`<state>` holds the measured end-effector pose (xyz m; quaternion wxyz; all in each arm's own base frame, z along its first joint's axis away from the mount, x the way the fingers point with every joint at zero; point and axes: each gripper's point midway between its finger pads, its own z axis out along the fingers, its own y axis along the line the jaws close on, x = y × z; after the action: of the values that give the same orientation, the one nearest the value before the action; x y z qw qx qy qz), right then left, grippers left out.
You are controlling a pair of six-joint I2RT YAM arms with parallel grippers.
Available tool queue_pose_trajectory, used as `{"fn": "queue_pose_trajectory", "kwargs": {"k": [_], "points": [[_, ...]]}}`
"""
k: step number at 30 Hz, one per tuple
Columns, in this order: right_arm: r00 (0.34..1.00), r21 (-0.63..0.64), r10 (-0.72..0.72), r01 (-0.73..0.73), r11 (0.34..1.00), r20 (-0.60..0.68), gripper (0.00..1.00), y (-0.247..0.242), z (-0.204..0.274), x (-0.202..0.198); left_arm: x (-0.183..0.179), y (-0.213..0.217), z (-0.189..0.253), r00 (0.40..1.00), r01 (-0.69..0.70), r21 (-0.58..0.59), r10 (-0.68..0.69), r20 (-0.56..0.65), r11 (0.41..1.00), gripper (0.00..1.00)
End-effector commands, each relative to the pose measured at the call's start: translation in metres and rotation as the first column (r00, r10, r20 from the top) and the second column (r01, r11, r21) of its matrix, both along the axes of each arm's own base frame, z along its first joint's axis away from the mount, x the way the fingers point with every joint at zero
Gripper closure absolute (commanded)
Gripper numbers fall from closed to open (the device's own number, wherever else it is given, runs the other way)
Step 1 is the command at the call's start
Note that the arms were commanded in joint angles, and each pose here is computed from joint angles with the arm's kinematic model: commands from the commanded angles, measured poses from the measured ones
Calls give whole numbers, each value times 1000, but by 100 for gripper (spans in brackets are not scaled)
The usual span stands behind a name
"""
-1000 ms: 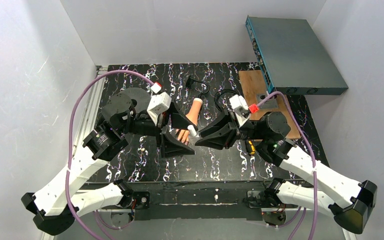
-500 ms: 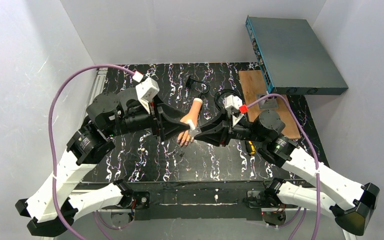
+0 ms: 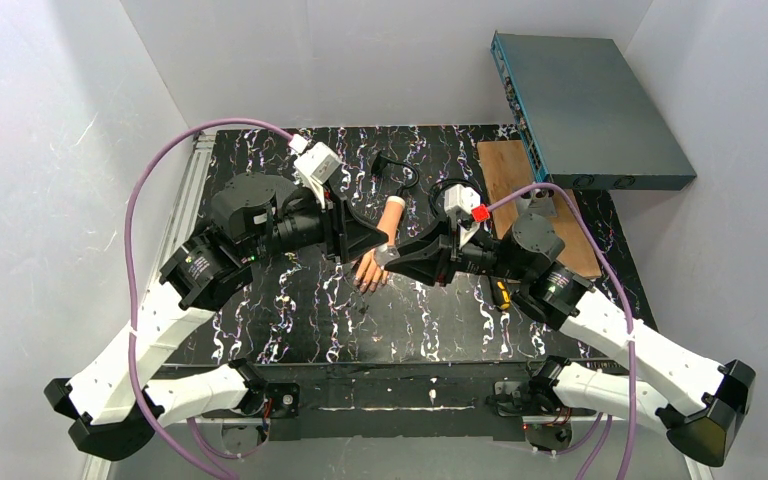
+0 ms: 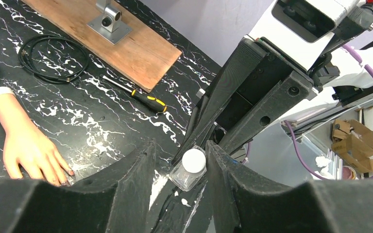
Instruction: Paint the nails
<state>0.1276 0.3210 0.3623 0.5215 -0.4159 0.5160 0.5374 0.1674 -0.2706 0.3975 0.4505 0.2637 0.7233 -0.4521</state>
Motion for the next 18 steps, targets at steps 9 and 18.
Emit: {"fn": "queue_pose_trajectory", "kwargs": {"k": [9, 18], "points": [[996, 80, -41, 34, 996, 79, 99, -3, 37, 6, -5, -2, -9, 999, 6, -22, -7, -49, 1000, 69], [997, 93, -38, 31, 995, 71, 99, -2, 40, 6, -7, -5, -14, 998, 29, -20, -30, -60, 999, 100]]}}
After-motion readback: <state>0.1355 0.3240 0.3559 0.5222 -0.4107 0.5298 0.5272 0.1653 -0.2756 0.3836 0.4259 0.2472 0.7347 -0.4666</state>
